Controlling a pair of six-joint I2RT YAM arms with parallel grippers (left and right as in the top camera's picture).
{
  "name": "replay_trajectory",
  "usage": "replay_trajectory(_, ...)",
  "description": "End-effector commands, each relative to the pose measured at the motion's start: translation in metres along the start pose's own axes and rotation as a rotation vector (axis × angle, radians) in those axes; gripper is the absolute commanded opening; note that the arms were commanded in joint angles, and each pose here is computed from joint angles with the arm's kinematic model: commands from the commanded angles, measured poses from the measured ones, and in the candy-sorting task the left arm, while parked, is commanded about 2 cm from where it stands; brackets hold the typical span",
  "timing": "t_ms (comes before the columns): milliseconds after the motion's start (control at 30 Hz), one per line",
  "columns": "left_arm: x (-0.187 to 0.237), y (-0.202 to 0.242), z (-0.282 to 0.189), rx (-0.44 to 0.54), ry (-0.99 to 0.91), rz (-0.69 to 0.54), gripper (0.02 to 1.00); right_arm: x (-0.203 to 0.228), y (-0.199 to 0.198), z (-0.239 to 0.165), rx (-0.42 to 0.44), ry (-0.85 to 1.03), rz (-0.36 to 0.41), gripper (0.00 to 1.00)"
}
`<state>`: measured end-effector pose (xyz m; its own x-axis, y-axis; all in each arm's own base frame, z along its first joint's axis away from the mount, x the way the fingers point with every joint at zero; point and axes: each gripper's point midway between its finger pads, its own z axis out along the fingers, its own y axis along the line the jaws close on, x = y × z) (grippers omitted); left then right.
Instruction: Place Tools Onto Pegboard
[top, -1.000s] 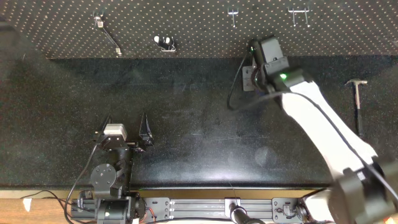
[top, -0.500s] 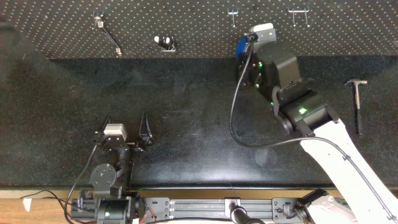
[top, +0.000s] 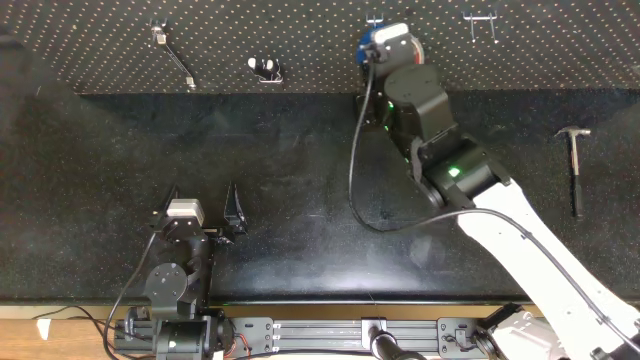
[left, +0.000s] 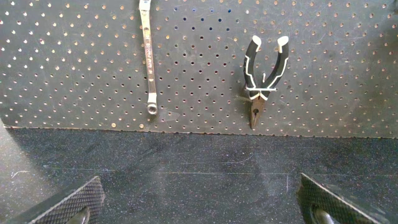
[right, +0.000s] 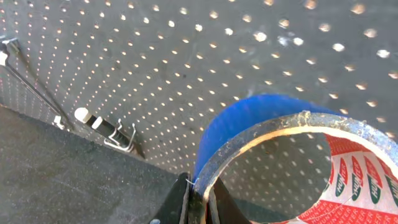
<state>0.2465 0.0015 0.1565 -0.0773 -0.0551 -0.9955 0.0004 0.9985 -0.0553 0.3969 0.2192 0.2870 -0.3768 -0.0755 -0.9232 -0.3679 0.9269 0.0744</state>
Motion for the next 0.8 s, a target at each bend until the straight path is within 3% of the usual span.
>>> replay_trajectory(33,0.001,-0.003,0.000,0.020,0.000,0.009,0.996,-0.002,0.003,0.018,0.037,-0.037,-0.070,0.075)
replay_trajectory(200,0.001,-0.003,0.000,0.020,0.000,0.009,0.996,-0.005,0.006,0.036,0.040,-0.079,-0.149,0.077)
replay_trajectory(367,0.001,-0.003,0.000,0.020,0.000,0.009,0.998,0.001,-0.010,0.054,0.145,-0.092,-0.148,0.075)
replay_trajectory(600,0.001,-0.003,0.000,0.020,0.000,0.009,0.996,0.011,-0.013,0.073,0.170,-0.093,-0.150,0.075)
replay_trajectory(700,0.001,-0.003,0.000,0.020,0.000,0.009,0.996,0.014,-0.012,0.086,0.173,-0.107,-0.208,0.075)
replay_trajectory(800,0.001,-0.003,0.000,0.020,0.000,0.009,0.996,0.014,-0.015,0.092,0.198,-0.126,-0.216,0.075)
